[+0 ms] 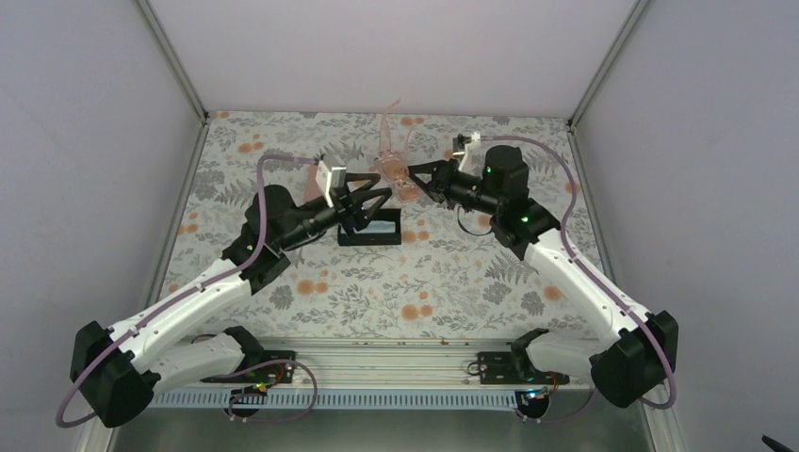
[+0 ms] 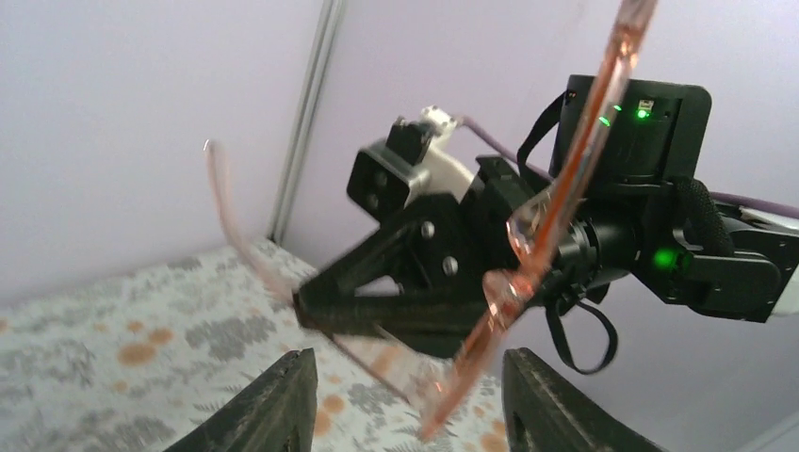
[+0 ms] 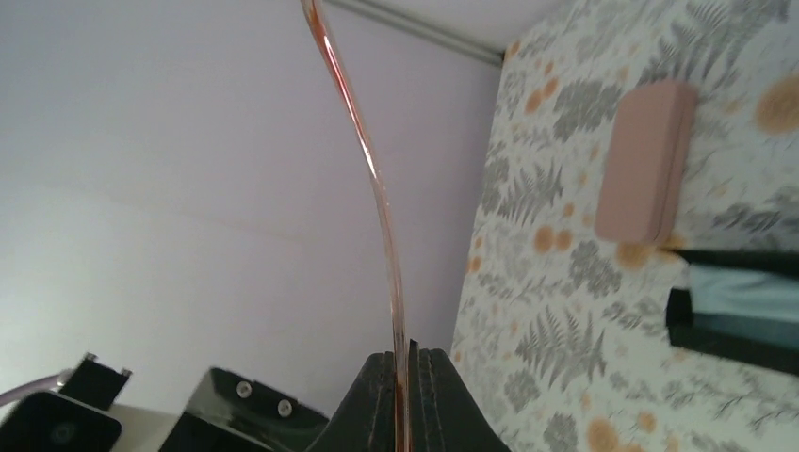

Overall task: Organize the sunglasses
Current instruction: Fold the sunglasses.

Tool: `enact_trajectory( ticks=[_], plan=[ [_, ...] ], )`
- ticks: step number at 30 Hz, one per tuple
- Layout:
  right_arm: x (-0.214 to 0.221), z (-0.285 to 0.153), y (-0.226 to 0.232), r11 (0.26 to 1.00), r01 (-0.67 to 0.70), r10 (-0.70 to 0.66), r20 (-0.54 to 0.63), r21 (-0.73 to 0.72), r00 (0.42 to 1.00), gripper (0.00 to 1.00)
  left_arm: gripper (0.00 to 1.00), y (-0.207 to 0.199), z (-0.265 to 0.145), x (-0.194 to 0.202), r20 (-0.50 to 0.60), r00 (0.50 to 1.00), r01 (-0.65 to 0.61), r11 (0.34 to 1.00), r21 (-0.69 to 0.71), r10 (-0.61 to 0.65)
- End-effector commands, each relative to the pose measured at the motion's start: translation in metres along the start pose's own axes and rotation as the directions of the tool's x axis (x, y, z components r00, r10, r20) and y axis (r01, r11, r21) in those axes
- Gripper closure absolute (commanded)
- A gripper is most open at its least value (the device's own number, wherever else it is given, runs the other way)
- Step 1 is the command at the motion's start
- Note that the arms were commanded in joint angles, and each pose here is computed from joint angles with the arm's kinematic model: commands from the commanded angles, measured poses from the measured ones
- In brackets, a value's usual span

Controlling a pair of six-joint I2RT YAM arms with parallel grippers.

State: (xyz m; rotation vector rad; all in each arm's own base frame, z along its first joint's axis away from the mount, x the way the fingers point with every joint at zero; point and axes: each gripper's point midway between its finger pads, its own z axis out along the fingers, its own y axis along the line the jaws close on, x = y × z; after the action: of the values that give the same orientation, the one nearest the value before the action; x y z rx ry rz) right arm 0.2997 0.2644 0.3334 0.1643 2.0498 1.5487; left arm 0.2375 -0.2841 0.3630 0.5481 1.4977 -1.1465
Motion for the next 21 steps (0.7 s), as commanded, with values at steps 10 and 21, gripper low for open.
enact_trajectory(
  ticks=[10, 21],
  plan=[
    [0.037, 0.009, 0.028, 0.994, -0.076, 0.061, -0.172, -0.079, 0.983, 0.96, 0.66, -0.044, 0.005, -0.036, 0.099, 0.979, -0.192, 0.963, 0.188, 0.176],
    [0.043, 0.008, 0.027, 0.997, -0.011, -0.002, -0.177, -0.073, 0.984, 0.89, 0.98, -0.046, 0.008, -0.034, 0.069, 0.980, -0.196, 0.959, 0.205, 0.185]
  ],
)
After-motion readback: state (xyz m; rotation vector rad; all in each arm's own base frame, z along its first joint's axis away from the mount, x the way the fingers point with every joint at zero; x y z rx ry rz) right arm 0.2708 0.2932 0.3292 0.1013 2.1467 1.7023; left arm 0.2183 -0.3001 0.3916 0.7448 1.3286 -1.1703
